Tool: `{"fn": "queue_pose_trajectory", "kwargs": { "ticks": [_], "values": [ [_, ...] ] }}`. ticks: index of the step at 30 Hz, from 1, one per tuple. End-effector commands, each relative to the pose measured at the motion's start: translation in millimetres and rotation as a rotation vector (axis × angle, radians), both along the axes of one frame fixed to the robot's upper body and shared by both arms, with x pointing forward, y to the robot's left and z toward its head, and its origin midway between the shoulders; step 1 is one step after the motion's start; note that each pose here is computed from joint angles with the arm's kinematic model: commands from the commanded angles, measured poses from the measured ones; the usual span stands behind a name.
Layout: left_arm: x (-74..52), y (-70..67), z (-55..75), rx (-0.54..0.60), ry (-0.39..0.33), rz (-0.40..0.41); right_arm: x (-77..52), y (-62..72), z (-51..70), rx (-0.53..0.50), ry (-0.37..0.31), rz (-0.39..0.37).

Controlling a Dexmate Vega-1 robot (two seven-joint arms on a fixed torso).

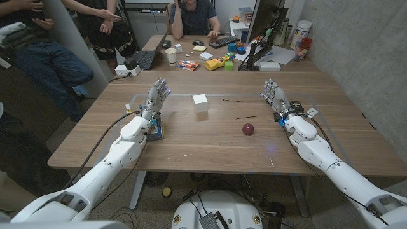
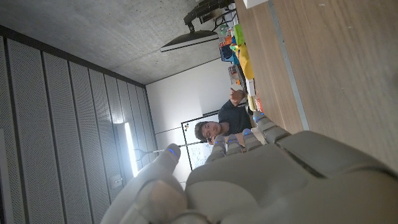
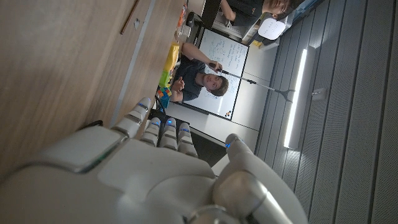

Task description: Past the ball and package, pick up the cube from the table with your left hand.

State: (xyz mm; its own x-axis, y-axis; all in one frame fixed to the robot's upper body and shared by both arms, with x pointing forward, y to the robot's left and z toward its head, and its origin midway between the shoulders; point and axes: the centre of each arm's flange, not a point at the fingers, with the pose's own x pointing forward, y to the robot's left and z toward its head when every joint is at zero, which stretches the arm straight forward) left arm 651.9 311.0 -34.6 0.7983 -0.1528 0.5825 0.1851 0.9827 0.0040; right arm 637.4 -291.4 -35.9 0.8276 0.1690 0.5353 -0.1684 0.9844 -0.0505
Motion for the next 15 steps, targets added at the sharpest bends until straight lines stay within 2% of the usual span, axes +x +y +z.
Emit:
{"fn": "queue_pose_trajectory", "kwargs": {
  "ticks": [1, 6, 8, 11, 15],
  "values": [
    [-3.2, 17.2, -4.1, -0.019, -0.032, 0.021, -15.8, 2.9, -4.2, -0.032, 0.01, -0.018],
    [-5.1, 16.3, -1.3, -0.026, -0.047, 0.037, -15.8, 2.4, -3.9, -0.031, 0.006, -0.018],
    [-6.9, 15.7, 0.2, -0.039, -0.066, 0.067, -15.5, 2.3, -4.1, -0.031, 0.005, -0.017],
    [-10.5, 16.0, 4.8, -0.033, -0.094, 0.117, -14.9, 2.4, -4.9, -0.027, 0.005, -0.015],
    [-12.2, 14.8, 13.1, -0.023, -0.123, 0.134, -14.6, 2.6, -4.7, -0.023, 0.0, -0.014]
  ]
}}
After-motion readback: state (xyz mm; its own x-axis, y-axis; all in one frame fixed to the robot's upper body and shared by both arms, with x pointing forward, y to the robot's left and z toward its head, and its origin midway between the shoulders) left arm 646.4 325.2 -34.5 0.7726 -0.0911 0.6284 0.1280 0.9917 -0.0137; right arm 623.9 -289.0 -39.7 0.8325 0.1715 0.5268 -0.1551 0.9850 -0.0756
